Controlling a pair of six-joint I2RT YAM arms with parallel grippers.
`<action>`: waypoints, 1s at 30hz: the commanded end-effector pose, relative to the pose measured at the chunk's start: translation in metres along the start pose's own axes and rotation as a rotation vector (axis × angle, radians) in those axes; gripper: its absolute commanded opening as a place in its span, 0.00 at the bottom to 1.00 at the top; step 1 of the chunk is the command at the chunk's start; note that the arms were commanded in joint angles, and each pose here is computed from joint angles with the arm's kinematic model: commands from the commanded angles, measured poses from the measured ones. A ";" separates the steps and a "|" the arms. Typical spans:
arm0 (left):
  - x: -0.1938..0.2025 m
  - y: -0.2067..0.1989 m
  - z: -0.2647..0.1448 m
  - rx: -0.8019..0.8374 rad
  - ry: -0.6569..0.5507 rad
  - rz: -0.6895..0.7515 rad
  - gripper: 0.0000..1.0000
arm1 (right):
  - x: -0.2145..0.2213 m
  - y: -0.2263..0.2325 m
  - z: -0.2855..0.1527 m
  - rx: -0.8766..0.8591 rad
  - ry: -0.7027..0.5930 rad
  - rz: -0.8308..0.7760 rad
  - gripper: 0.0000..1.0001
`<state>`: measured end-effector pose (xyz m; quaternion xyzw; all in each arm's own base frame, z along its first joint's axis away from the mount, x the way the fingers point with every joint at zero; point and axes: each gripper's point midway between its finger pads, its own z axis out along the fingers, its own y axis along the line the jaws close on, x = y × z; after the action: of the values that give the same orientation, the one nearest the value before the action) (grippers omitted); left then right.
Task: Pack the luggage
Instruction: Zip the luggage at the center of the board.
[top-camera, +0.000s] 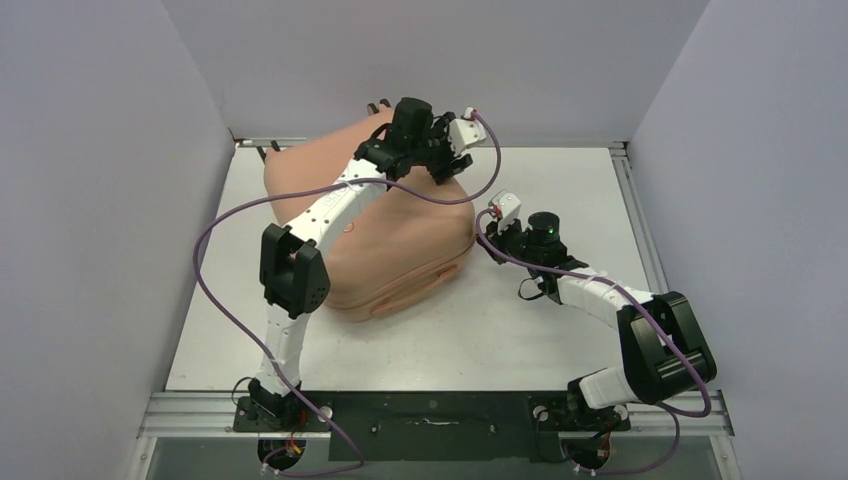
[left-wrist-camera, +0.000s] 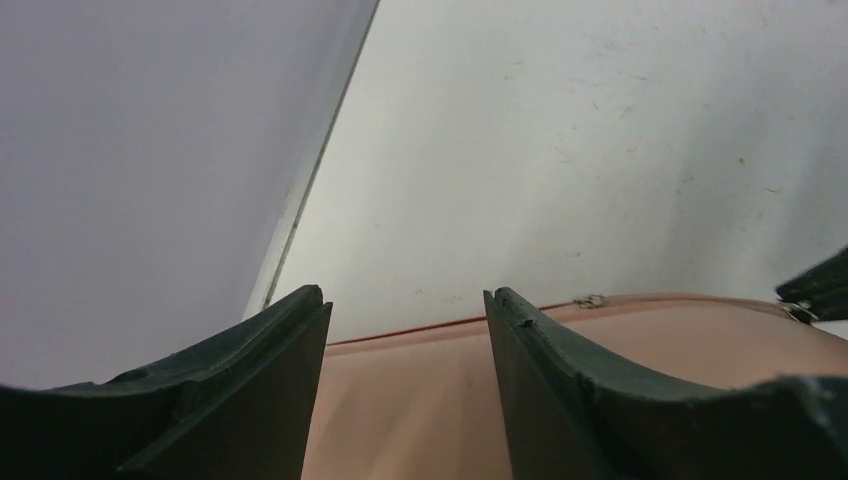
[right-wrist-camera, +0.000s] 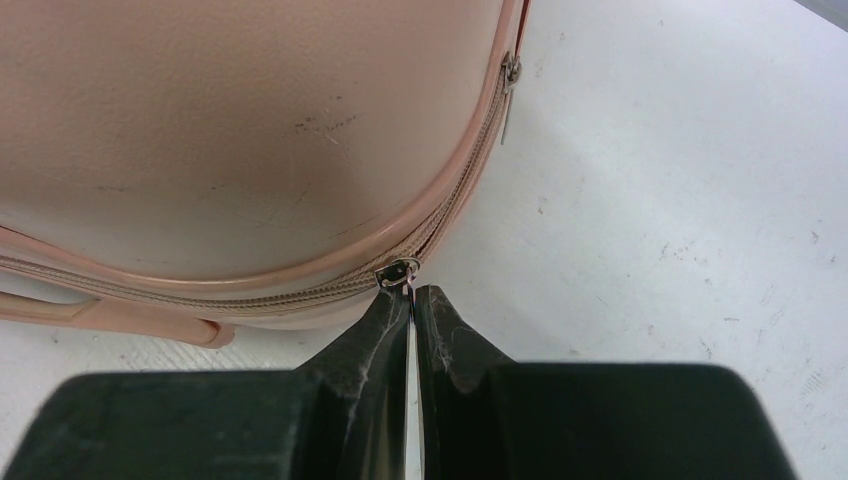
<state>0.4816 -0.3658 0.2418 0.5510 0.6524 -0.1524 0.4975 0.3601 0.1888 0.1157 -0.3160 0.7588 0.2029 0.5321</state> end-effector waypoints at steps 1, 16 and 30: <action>0.068 0.013 0.033 -0.062 0.164 0.025 0.58 | -0.058 -0.041 -0.010 0.150 -0.191 -0.056 0.05; 0.118 0.021 0.048 -0.132 0.323 0.223 0.23 | -0.061 -0.051 -0.010 0.179 -0.209 -0.046 0.05; 0.149 0.005 0.060 -0.140 0.358 0.219 0.10 | -0.072 -0.066 0.000 0.230 -0.238 0.071 0.05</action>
<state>0.5550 -0.3673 0.2399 0.5548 0.5719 0.0460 0.6025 0.3632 0.1892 0.1127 -0.2732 0.7717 0.2287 0.5268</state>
